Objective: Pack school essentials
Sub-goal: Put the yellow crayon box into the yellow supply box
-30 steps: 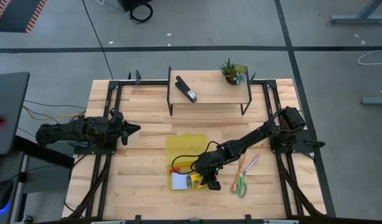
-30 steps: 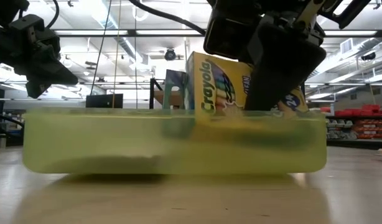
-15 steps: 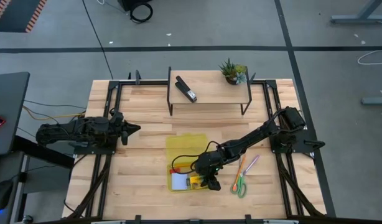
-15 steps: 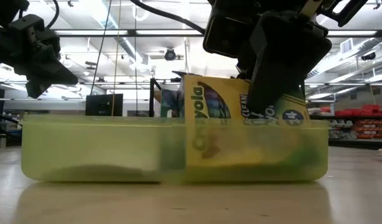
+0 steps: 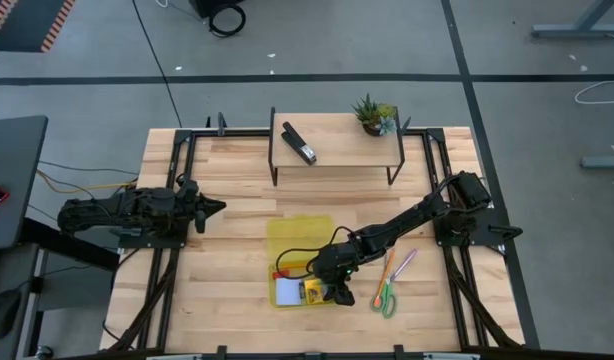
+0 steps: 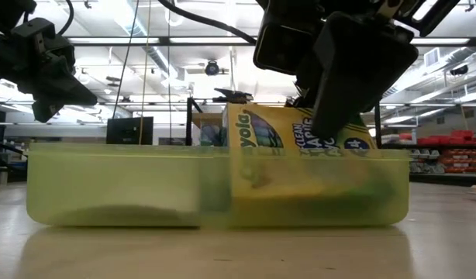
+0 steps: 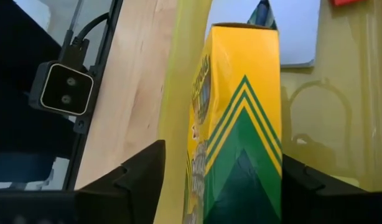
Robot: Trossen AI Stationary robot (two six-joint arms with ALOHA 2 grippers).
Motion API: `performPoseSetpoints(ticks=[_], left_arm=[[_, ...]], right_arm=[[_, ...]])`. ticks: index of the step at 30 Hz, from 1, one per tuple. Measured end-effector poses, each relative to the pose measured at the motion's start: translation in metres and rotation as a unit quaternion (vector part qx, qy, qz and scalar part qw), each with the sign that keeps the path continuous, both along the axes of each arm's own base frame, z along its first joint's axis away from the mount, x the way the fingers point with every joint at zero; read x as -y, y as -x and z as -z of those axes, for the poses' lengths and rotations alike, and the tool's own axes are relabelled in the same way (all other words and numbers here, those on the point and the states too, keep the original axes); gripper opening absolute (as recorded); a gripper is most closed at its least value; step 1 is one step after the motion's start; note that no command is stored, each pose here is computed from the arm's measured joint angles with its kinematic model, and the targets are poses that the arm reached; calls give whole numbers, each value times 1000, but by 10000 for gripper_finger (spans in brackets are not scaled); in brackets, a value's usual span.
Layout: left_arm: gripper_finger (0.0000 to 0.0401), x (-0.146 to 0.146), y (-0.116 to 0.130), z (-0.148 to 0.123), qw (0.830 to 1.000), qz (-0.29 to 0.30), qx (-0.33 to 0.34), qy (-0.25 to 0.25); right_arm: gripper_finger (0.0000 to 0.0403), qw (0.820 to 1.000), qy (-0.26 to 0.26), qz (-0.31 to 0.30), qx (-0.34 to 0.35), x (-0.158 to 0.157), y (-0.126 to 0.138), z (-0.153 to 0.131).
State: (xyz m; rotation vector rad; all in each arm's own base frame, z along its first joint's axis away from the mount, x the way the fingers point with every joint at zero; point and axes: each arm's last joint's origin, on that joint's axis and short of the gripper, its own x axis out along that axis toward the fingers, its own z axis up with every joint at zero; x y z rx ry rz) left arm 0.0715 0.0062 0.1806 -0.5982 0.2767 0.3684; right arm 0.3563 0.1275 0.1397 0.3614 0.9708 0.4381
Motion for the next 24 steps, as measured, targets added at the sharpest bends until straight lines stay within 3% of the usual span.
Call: performPoseSetpoints(ticks=[10, 24], left_arm=[[40, 0, 0, 0, 1000, 0, 0, 0], [28, 0, 0, 0, 1000, 0, 0, 0]], right_arm=[[246, 1000, -12, -6, -17, 0, 1, 0], [271, 1000, 10, 9, -23, 0, -2, -5]])
